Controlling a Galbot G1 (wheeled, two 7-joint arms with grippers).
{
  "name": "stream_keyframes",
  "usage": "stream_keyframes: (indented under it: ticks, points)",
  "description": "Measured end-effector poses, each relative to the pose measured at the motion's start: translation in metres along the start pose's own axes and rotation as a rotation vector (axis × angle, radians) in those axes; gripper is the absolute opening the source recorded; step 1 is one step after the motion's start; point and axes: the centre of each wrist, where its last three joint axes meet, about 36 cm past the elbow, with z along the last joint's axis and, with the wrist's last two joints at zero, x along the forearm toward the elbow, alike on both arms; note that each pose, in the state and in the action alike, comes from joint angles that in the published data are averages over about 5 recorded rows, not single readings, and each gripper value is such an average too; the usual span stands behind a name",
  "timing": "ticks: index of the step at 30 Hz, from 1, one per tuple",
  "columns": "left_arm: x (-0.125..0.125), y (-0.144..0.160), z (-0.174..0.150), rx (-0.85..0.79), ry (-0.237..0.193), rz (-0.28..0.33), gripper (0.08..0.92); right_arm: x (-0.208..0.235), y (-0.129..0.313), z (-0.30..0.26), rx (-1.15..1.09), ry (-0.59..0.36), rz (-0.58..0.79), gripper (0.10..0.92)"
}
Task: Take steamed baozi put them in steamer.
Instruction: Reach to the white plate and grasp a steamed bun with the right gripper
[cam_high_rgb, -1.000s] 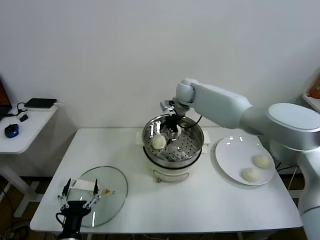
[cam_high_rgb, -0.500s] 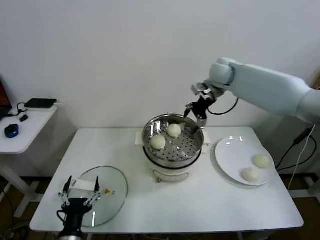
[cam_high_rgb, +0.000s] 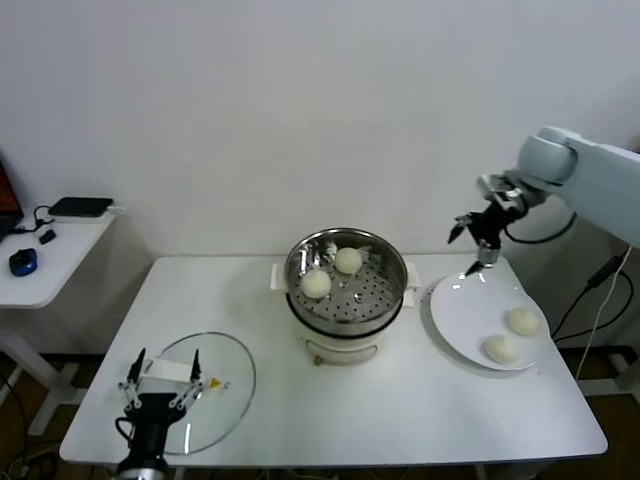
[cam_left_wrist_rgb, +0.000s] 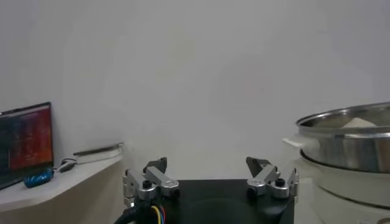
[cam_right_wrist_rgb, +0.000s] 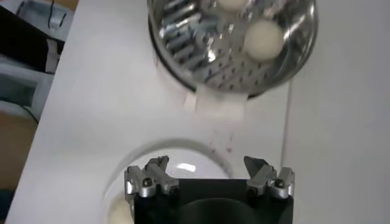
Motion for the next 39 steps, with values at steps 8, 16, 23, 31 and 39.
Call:
stream_keyframes:
  ticks: [8,16,23,31,39]
  points:
    - [-0.001,-0.001,-0.002,0.000,-0.002,0.002,0.823,-0.041,0.040,0.049,-0.044,0.049,-0.056,0.823]
    - [0.002,0.000,-0.002,-0.002,0.001,0.002,0.823,-0.078,0.063,0.073,-0.048,0.094,-0.107,0.823]
    - [0.005,0.000,-0.002,-0.003,0.003,0.003,0.823,-0.104,0.073,0.087,-0.055,0.132,-0.136,0.823]
    - [0.007,0.000,-0.002,-0.005,0.005,0.003,0.823,-0.131,0.081,0.095,-0.056,0.157,-0.164,0.823]
    - [0.008,0.001,0.001,-0.010,0.013,0.003,0.823,-0.152,0.080,0.097,-0.051,0.168,-0.175,0.823]
